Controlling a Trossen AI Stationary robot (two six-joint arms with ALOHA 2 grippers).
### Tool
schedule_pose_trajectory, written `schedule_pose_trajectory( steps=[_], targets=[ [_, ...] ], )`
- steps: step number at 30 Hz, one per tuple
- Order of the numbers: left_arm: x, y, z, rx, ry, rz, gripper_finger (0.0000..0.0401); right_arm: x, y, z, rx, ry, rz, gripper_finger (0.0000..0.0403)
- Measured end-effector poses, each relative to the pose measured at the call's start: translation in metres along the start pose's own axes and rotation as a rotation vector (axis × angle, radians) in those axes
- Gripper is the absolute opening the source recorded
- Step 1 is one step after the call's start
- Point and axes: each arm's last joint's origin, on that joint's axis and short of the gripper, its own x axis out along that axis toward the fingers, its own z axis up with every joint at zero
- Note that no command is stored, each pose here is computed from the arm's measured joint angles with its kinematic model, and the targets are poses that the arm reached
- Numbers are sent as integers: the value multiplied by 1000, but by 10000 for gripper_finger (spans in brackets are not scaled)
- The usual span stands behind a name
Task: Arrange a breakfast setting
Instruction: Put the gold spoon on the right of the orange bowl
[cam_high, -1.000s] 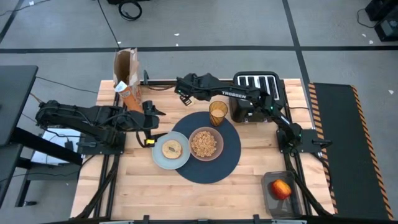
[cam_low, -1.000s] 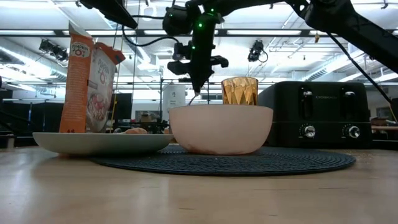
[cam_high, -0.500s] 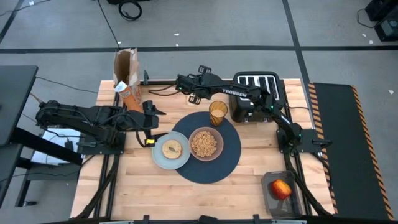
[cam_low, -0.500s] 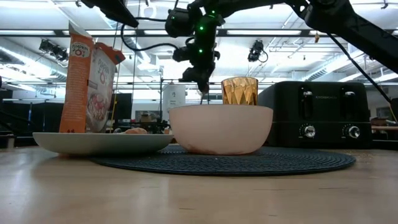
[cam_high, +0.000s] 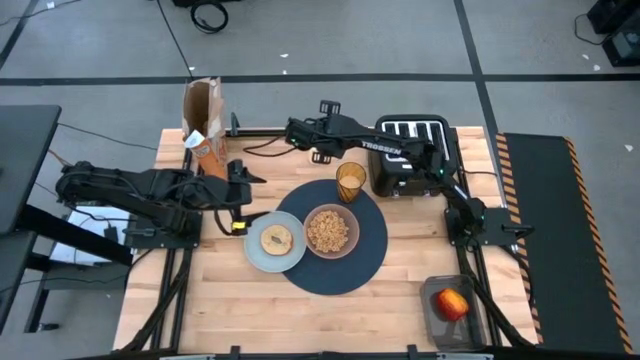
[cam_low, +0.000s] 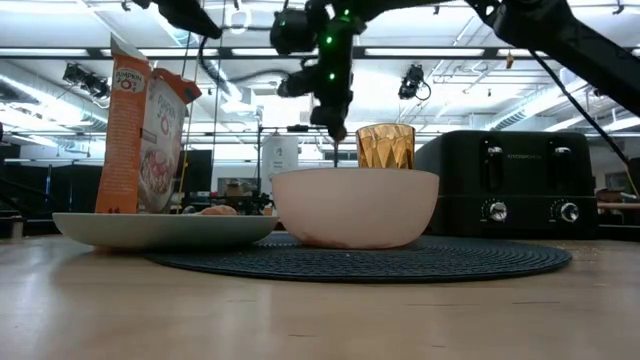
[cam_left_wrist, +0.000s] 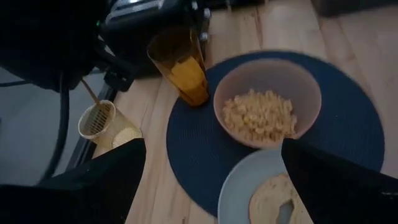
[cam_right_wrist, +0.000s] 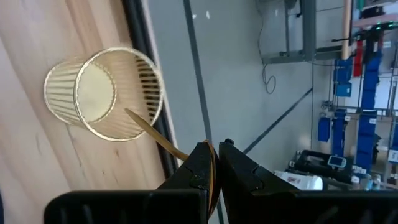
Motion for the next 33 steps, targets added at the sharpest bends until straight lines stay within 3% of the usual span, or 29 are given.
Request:
schedule_pose_trajectory(
  steps=[5, 10, 19, 26, 33],
  targets=[
    [-9, 3, 2, -45, -51, -2, 382, -27, -15, -6, 32, -55, -9, 25],
    [-14, -2, -6, -76, -95, -31, 382, -74, -34, -19, 71, -146, 3, 25],
    [-1, -22, -32, -131, -313, -84, 382, -169, -47, -55, 91, -382, 176, 23],
    [28, -32, -44, -255, -424, -73, 382, -228, -12, -70, -64, -567, 321, 23],
    [57, -49, -37, -294, -504, -169, 372, -254, 44, -66, -226, -682, 353, 23]
  ],
)
